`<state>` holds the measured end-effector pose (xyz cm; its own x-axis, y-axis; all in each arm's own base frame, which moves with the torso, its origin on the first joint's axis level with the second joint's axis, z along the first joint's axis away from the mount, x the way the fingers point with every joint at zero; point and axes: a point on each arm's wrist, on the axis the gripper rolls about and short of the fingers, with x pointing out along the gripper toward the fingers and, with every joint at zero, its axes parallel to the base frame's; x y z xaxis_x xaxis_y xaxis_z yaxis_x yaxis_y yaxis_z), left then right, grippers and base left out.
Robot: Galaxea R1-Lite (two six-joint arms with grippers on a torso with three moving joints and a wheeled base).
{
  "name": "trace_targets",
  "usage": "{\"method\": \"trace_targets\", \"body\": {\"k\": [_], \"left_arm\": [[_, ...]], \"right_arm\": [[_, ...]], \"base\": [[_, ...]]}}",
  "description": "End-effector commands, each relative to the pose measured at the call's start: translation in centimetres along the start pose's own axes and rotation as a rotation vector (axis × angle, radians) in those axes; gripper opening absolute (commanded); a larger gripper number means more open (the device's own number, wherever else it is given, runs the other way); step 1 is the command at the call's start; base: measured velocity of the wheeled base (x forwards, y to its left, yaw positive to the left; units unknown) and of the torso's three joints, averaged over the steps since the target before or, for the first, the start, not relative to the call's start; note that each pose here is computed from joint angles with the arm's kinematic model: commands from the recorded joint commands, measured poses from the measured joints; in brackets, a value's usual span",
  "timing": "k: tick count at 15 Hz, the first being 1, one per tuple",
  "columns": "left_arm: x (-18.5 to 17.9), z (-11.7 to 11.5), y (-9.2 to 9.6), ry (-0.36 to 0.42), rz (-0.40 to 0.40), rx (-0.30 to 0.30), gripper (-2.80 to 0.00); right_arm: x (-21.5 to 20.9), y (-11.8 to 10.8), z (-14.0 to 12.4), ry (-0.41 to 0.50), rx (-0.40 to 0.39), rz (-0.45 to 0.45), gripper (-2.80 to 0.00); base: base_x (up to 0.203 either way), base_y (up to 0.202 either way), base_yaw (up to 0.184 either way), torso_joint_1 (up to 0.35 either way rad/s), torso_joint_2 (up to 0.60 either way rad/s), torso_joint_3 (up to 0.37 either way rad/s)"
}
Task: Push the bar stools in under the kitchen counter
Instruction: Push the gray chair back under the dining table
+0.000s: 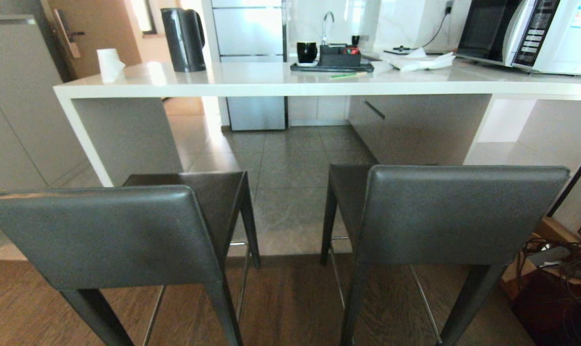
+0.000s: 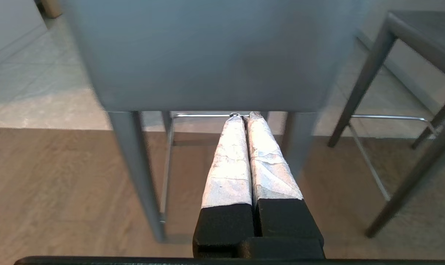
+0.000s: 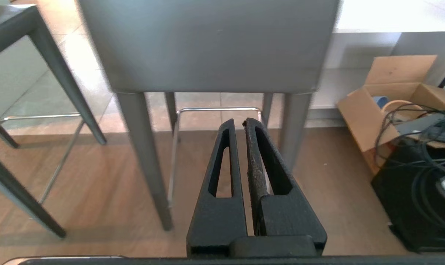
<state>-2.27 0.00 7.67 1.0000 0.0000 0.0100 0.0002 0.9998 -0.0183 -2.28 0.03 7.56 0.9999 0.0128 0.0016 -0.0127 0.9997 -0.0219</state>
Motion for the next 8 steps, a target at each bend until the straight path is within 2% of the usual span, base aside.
{"method": "trace_targets", "body": {"k": [1, 8], "left_arm": [[0.02, -0.08, 0.00, 0.002, 0.000, 0.000, -2.80], [0.03, -0.07, 0.00, 0.004, 0.000, 0.000, -2.80]], "right_arm": [[0.01, 0.00, 0.00, 0.002, 0.000, 0.001, -2.80], [0.01, -0.02, 0.00, 0.002, 0.005, -0.008, -2.80]], "base": [[0.000, -0.192, 0.001, -0.002, 0.00, 0.006], [0.000, -0.195, 0.002, 0.004, 0.00, 0.003]]}}
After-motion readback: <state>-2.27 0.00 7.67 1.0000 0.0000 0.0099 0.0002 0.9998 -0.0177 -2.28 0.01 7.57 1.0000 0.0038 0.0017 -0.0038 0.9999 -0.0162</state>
